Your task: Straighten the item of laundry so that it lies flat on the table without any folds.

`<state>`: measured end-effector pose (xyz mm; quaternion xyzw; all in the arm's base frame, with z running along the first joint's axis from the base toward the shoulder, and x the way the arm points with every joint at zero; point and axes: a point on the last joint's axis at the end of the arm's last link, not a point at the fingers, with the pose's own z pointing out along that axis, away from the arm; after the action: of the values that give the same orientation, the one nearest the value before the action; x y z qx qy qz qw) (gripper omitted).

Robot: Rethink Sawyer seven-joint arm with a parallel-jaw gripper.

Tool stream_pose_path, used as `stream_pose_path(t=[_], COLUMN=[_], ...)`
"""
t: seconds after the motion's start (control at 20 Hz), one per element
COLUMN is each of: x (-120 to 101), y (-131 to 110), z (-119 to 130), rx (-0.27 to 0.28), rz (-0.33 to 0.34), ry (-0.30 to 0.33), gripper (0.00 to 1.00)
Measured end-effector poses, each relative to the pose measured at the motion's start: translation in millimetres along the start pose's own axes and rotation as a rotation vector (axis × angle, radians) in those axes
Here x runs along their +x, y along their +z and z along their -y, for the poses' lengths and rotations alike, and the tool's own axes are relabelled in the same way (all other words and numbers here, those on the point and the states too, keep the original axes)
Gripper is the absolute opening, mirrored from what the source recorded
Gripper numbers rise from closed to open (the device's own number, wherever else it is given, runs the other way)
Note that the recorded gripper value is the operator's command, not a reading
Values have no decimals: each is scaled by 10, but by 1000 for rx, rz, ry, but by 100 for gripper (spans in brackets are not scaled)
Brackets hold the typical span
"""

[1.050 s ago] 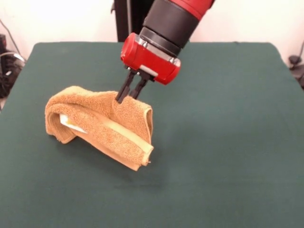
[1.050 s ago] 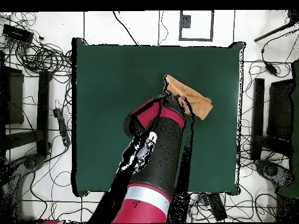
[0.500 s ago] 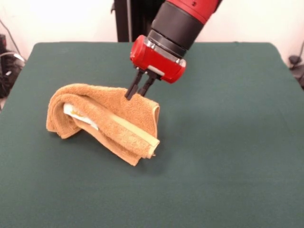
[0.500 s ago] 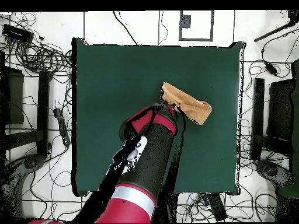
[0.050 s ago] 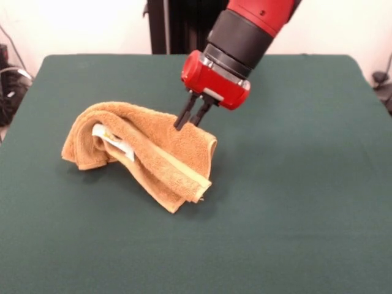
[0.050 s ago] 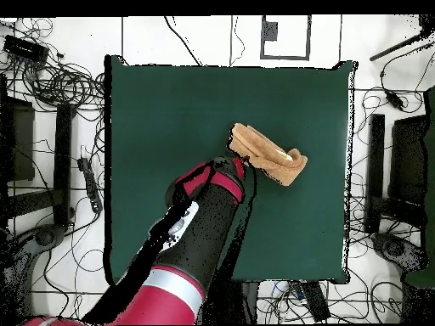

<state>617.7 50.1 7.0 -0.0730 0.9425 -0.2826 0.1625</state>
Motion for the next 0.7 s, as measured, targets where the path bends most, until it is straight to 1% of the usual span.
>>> stream_pose_path(t=[0.15, 0.35, 0.55, 0.6, 0.7], x=[21, 48, 17, -22, -72], y=[-12, -25, -31, -49, -77], z=[-27, -92, -100, -83, -63], rx=[-1, -15, -23, -27, -32], rz=[-1, 3, 8, 10, 16], ry=[12, 40, 60, 79, 95], gripper=[0, 0, 0, 0, 0])
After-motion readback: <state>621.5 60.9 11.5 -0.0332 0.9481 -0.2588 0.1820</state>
